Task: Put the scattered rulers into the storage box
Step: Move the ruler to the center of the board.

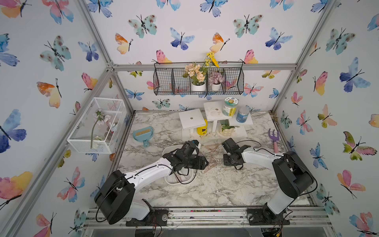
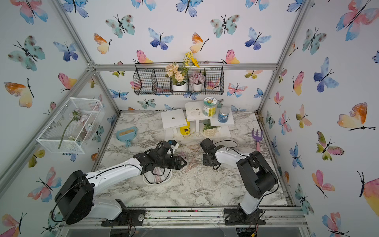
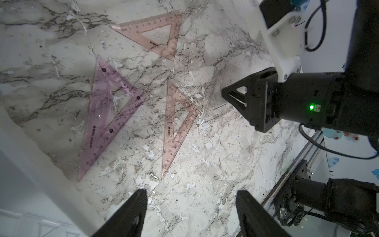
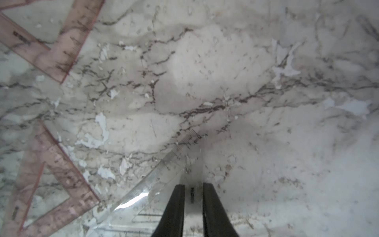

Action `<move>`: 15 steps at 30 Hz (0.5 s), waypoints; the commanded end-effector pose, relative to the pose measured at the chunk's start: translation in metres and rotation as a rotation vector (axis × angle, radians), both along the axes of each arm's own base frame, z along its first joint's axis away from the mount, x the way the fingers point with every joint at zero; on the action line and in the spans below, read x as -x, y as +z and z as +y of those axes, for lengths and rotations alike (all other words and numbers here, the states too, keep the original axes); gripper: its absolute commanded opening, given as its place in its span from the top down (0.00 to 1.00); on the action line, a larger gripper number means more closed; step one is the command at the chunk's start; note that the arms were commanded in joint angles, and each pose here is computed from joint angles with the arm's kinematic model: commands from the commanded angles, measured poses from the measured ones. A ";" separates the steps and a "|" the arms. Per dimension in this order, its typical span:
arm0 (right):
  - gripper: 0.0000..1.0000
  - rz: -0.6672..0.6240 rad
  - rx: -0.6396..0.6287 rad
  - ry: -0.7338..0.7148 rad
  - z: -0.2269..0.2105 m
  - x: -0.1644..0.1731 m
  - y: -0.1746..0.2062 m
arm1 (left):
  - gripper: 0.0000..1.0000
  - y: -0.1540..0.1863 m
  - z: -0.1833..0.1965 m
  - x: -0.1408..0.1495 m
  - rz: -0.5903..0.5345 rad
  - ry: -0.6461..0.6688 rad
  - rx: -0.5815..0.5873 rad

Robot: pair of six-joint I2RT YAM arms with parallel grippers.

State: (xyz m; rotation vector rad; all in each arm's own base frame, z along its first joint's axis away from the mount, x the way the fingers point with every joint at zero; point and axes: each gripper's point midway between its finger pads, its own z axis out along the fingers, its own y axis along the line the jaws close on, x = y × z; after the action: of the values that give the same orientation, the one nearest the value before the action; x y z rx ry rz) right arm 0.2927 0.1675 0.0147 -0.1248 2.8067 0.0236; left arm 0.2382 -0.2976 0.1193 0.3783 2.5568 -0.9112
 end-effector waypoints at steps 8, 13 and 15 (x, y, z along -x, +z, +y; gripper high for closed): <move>0.83 0.161 -0.041 0.120 0.000 0.054 -0.013 | 0.27 -0.002 -0.011 0.004 0.028 -0.017 0.034; 0.82 0.152 -0.060 0.165 0.011 0.063 -0.007 | 0.27 -0.008 -0.017 0.008 0.037 -0.032 0.020; 0.82 0.150 -0.046 0.174 0.012 0.065 -0.006 | 0.27 -0.011 -0.019 0.010 0.042 -0.037 0.013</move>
State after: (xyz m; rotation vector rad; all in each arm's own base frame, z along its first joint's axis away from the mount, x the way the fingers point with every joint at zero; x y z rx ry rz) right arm 0.2516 0.1821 0.0154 -0.3102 2.8564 0.1510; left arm 0.2320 -0.3096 0.1117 0.3887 2.5754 -0.9412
